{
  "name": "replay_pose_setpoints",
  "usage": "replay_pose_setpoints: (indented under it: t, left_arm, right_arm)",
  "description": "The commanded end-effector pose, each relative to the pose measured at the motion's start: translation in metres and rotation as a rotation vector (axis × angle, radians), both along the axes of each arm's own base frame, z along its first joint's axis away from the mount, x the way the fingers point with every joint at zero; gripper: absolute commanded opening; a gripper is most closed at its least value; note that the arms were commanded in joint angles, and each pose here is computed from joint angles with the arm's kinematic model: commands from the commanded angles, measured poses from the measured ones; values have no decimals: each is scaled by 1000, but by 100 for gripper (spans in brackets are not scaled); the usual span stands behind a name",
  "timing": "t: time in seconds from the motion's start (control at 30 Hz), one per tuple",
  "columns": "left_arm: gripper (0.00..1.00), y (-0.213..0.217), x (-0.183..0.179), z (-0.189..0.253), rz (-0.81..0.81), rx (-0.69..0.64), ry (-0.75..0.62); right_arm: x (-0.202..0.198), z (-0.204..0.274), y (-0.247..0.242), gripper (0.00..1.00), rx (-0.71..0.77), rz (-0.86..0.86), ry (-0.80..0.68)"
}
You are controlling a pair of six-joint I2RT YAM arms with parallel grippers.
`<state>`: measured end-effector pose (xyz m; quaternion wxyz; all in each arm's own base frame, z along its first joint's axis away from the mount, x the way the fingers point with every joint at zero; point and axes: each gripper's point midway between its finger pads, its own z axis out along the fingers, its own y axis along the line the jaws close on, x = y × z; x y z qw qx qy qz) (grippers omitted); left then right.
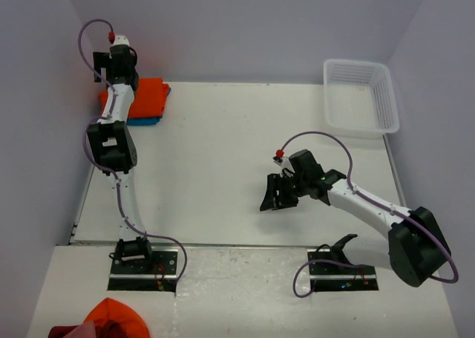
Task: Fold and stack the t-shirts
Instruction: Put the neatly folded tshirt into the corner of the board with the left arm
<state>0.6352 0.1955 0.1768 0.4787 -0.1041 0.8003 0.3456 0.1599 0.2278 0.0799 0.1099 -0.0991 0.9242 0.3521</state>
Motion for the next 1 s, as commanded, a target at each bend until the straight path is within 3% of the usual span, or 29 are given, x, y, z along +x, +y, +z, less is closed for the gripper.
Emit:
replay_pose_setpoints:
  t: [0.0,0.13,0.23,0.3,0.33,0.37,0.43,0.5,0.53,0.57,0.63,0.73,0.97]
  left_arm:
    - [100,-34,0,134,-45,4,-320]
    - [100,-98,6,148,-189,-100,-315]
    - [100,-178,-3,150,-345,-225,-294]
    - [100,-221,-22,148,-446,-369,-280]
    - [100,-248,-40,171,-506,-406,-313]
    - [100,-264,-51,148,-524,-452,-265]
    - [100,-312,-83,170,-642,-553,-296]
    - [100,-343,-112,142,-709,-631,-234]
    - [100,-363,-135,162,-774,-659,-272]
    - [100,-372,-151,133,-795,-683,-206]
    - [100,-395,-185,139,-865,-739,-203]
    - [100,-415,-231,101,-919,-758,-84]
    - [100,-391,-283,71,-852,-698,-52]
  right_arm:
    - [6,22,13,55,58,13,-47]
    - [7,31,5,56,31,-39,-114]
    - [16,42,-11,55,-47,-91,-194]
    - [39,54,-23,56,-115,-167,-296]
    - [46,58,-24,57,-112,-183,-335]
    - [50,65,-25,57,-106,-192,-375]
    - [57,74,-22,58,-73,-194,-431]
    - [61,80,-21,58,-54,-217,-453]
    - [62,84,-17,59,-30,-211,-464]
    - [62,84,-15,59,-17,-207,-471]
    - [64,88,-12,59,12,-210,-496]
    - [66,92,-9,61,41,-207,-519]
    - [80,96,-13,61,-23,-218,-552]
